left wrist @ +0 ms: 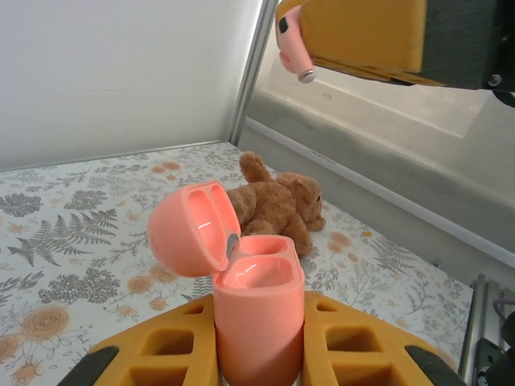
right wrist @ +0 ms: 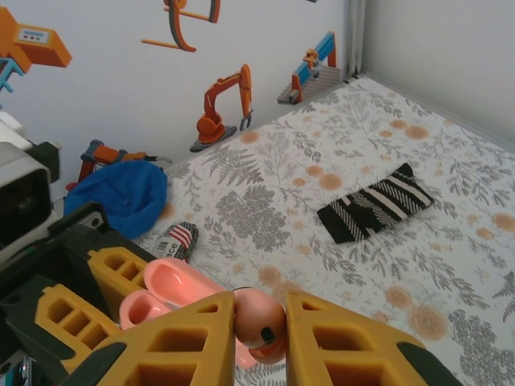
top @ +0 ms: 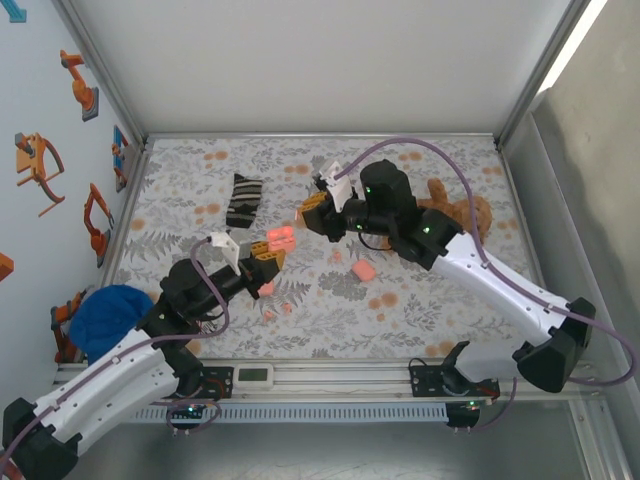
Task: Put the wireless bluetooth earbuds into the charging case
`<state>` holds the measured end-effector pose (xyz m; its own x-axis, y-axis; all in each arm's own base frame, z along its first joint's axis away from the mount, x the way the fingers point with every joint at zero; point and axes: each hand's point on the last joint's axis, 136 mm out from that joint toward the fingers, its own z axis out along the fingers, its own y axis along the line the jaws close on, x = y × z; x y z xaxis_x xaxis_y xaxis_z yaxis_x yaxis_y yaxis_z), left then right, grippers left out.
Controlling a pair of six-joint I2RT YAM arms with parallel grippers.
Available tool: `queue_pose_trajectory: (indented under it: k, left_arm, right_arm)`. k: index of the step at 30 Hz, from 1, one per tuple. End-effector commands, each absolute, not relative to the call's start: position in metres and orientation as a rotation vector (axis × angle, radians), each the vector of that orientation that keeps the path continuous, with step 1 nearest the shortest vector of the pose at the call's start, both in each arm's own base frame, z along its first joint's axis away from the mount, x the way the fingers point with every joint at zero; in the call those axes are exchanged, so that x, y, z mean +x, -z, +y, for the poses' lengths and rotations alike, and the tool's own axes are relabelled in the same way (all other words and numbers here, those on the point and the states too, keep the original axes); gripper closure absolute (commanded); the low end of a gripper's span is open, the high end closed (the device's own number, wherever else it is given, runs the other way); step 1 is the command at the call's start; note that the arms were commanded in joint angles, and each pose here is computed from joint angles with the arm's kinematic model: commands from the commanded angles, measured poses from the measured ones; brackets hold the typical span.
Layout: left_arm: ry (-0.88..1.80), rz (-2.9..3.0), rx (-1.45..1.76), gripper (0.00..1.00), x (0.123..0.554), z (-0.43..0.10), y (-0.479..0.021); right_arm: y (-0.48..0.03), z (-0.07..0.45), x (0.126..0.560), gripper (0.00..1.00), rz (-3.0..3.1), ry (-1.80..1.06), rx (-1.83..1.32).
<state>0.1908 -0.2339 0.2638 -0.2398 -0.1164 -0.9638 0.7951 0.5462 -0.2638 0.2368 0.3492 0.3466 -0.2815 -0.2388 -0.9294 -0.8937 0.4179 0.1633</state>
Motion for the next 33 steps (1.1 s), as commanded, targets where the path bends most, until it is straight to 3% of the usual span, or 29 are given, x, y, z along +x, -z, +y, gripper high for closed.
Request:
queue_pose_trajectory:
  k: [1, 33]
  left_arm:
    - [1.010, 1.488, 0.605, 1.00, 0.186, -0.241, -0.295]
    - [1.031, 1.423, 0.640, 1.00, 0.180, -0.244, -0.305]
  right_arm:
    - [-0.366, 0.355, 0.226, 0.80, 1.636, -0.914, -0.999]
    - [-0.329, 0.385, 0.210, 0.80, 1.672, -0.861, -1.100]
